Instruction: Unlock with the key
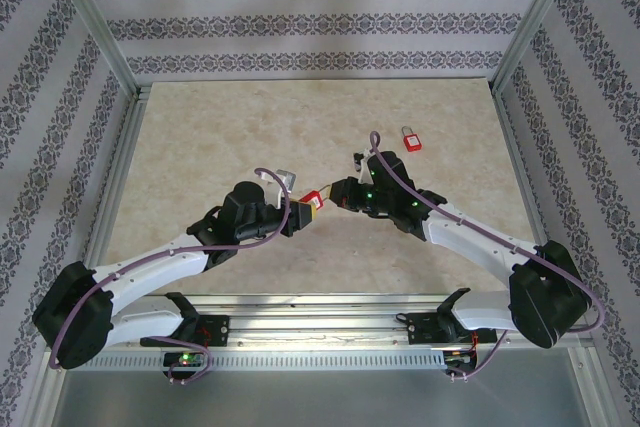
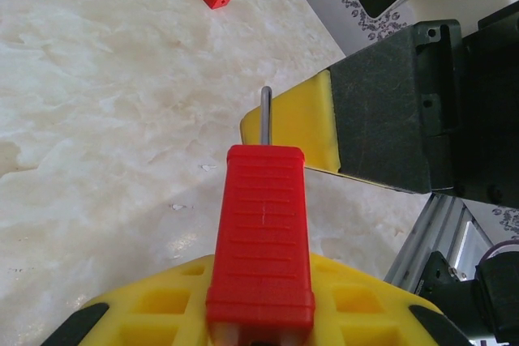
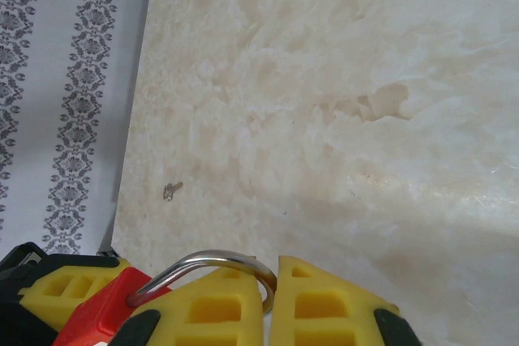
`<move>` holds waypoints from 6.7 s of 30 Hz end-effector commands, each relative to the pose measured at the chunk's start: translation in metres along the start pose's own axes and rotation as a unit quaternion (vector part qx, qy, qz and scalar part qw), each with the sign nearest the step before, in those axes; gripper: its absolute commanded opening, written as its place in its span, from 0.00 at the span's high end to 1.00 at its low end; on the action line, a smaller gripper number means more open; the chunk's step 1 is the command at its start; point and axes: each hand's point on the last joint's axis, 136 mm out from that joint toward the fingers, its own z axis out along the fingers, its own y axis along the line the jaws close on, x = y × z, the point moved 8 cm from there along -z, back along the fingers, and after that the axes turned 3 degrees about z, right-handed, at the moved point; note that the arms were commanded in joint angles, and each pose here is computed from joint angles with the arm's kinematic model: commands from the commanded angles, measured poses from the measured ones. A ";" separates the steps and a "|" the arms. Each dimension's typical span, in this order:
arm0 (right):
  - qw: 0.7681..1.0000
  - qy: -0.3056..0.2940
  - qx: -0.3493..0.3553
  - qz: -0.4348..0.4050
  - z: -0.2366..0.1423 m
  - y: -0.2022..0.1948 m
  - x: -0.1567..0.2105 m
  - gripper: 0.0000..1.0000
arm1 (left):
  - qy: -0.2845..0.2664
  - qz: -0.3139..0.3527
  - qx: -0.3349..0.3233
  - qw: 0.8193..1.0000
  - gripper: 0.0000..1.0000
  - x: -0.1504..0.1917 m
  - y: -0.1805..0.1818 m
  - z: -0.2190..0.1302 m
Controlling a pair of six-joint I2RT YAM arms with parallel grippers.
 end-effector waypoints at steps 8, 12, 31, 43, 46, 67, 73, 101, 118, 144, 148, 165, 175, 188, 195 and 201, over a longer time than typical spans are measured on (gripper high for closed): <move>0.996 -0.062 0.051 0.047 -0.015 -0.027 -0.010 1.00 | -0.019 -0.005 -0.001 1.000 1.00 0.000 0.004 -0.016; 0.996 -0.057 0.047 0.056 -0.016 -0.027 -0.011 1.00 | -0.023 -0.002 -0.019 1.000 1.00 0.003 0.009 -0.020; 0.996 -0.087 0.022 0.004 -0.056 -0.010 -0.020 0.16 | 0.019 0.040 -0.075 0.996 1.00 0.007 0.020 -0.014; 0.996 -0.083 0.038 -0.007 -0.054 -0.016 -0.018 0.09 | 0.048 -0.010 -0.067 0.997 1.00 0.034 0.039 0.009; 0.996 -0.082 0.043 -0.005 -0.052 -0.018 -0.019 0.08 | 0.050 -0.025 -0.061 0.997 1.00 0.039 0.041 0.014; 0.997 -0.064 0.053 0.000 -0.036 -0.024 -0.021 0.07 | 0.059 -0.092 -0.050 0.993 1.00 0.067 0.065 0.030; 0.997 -0.061 0.055 0.002 -0.036 -0.026 -0.019 0.07 | 0.056 -0.109 -0.043 0.992 1.00 0.068 0.078 0.030; 0.997 -0.065 0.050 0.001 -0.039 -0.022 -0.020 0.06 | 0.040 -0.159 -0.055 0.985 0.57 0.088 0.108 0.029; 0.987 -0.096 0.125 -0.033 -0.066 -0.028 -0.019 0.05 | -0.023 -0.083 -0.200 0.976 0.10 0.020 0.092 -0.042; 0.941 -0.033 0.293 -0.166 -0.057 -0.034 -0.084 0.05 | 0.108 -0.208 -0.460 0.857 0.00 -0.025 0.096 -0.178; 0.950 -0.038 0.255 -0.177 -0.059 -0.021 -0.075 0.05 | 0.128 -0.303 -0.466 0.822 0.00 -0.003 0.130 -0.180; 0.965 -0.033 0.177 -0.192 -0.065 -0.001 -0.065 0.05 | 0.135 -0.446 -0.482 0.742 0.46 0.050 0.210 -0.153; 0.968 -0.029 0.166 -0.184 -0.060 -0.005 -0.062 0.05 | 0.137 -0.417 -0.522 0.732 0.50 0.051 0.226 -0.154; 0.970 -0.027 0.163 -0.177 -0.055 -0.006 -0.062 0.06 | 0.141 -0.414 -0.524 0.731 0.62 0.054 0.237 -0.148; 0.971 -0.024 0.164 -0.175 -0.052 -0.008 -0.062 0.06 | 0.135 -0.408 -0.518 0.739 0.75 0.050 0.232 -0.150; 0.971 -0.024 0.165 -0.173 -0.050 -0.008 -0.062 0.06 | 0.132 -0.408 -0.511 0.745 0.89 0.048 0.230 -0.150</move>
